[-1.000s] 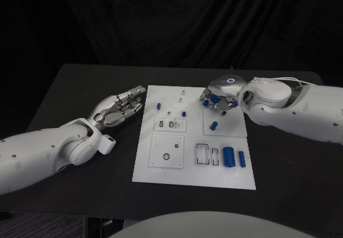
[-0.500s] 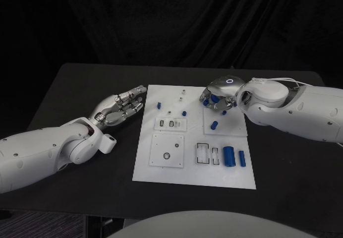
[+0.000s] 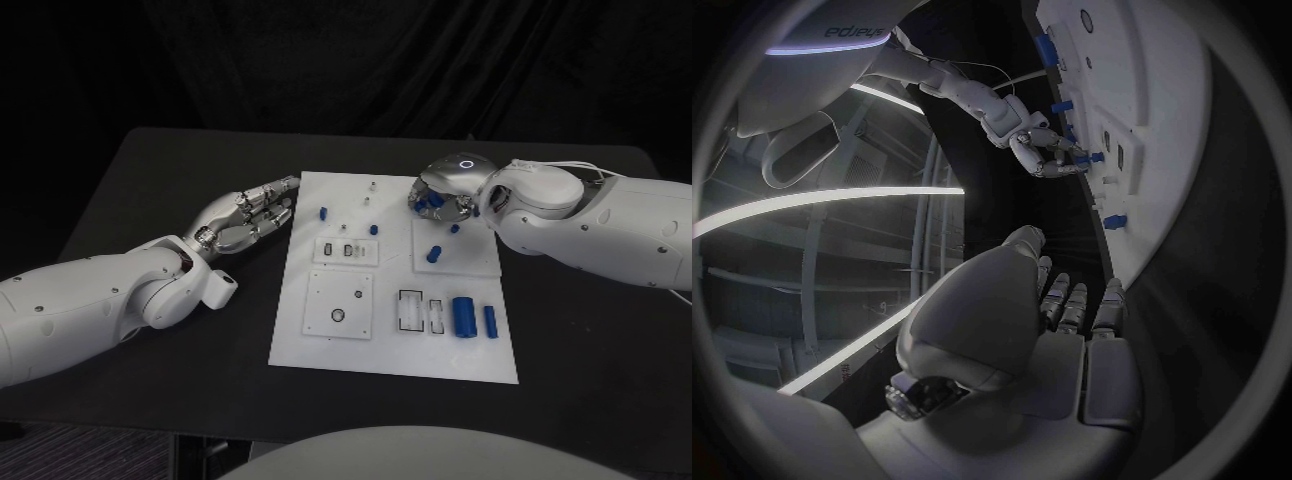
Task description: Assemble the parts on the task board
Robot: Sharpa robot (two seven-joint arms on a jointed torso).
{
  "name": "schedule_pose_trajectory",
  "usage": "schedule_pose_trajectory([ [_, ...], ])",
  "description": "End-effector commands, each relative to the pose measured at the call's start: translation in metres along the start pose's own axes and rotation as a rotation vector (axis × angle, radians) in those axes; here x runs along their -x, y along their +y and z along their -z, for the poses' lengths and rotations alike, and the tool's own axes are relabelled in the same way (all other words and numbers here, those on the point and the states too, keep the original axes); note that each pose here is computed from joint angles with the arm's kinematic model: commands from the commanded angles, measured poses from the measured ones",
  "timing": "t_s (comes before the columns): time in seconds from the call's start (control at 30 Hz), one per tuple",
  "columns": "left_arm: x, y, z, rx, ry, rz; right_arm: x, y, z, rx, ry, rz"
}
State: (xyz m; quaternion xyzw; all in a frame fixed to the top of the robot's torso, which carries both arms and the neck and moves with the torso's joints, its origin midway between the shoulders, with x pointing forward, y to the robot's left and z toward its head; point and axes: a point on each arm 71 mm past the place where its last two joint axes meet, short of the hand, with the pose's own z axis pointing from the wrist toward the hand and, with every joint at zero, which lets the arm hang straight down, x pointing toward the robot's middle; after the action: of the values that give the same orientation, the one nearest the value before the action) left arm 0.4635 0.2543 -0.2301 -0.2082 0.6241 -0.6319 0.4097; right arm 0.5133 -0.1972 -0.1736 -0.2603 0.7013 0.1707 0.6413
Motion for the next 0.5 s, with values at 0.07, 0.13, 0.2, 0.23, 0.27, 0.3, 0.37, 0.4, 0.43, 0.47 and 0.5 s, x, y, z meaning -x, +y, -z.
schedule_pose_trajectory([
  [0.07, -0.0025, -0.0100, -0.0010, -0.142, 0.019, 0.017, 0.001, 0.000, 0.000, 0.005, -0.031, -0.003],
  [0.13, -0.0026, -0.0099, -0.0012, -0.141, 0.020, 0.017, 0.002, 0.000, 0.000, 0.009, -0.041, -0.004],
  [0.2, -0.0025, -0.0097, -0.0012, -0.141, 0.020, 0.017, 0.003, 0.000, 0.000, 0.014, -0.058, -0.005],
  [0.23, -0.0024, -0.0097, -0.0012, -0.140, 0.020, 0.017, 0.003, 0.000, 0.001, 0.016, -0.067, -0.006],
  [0.27, -0.0024, -0.0097, -0.0011, -0.140, 0.020, 0.017, 0.004, 0.000, 0.001, 0.018, -0.073, -0.006],
  [0.3, -0.0023, -0.0097, -0.0010, -0.140, 0.020, 0.017, 0.005, 0.000, 0.002, 0.019, -0.080, -0.007],
  [0.37, -0.0022, -0.0098, -0.0008, -0.141, 0.019, 0.016, 0.009, 0.001, 0.002, 0.023, -0.098, -0.007],
  [0.4, -0.0021, -0.0099, -0.0006, -0.141, 0.017, 0.015, 0.013, 0.001, 0.002, 0.026, -0.108, -0.005],
  [0.43, -0.0020, -0.0100, -0.0004, -0.142, 0.016, 0.015, 0.016, 0.002, 0.002, 0.028, -0.114, -0.003],
  [0.47, -0.0018, -0.0101, -0.0002, -0.142, 0.015, 0.014, 0.020, 0.003, 0.001, 0.031, -0.120, 0.001],
  [0.5, -0.0017, -0.0102, 0.0000, -0.142, 0.014, 0.013, 0.028, 0.004, 0.000, 0.034, -0.126, 0.007],
])
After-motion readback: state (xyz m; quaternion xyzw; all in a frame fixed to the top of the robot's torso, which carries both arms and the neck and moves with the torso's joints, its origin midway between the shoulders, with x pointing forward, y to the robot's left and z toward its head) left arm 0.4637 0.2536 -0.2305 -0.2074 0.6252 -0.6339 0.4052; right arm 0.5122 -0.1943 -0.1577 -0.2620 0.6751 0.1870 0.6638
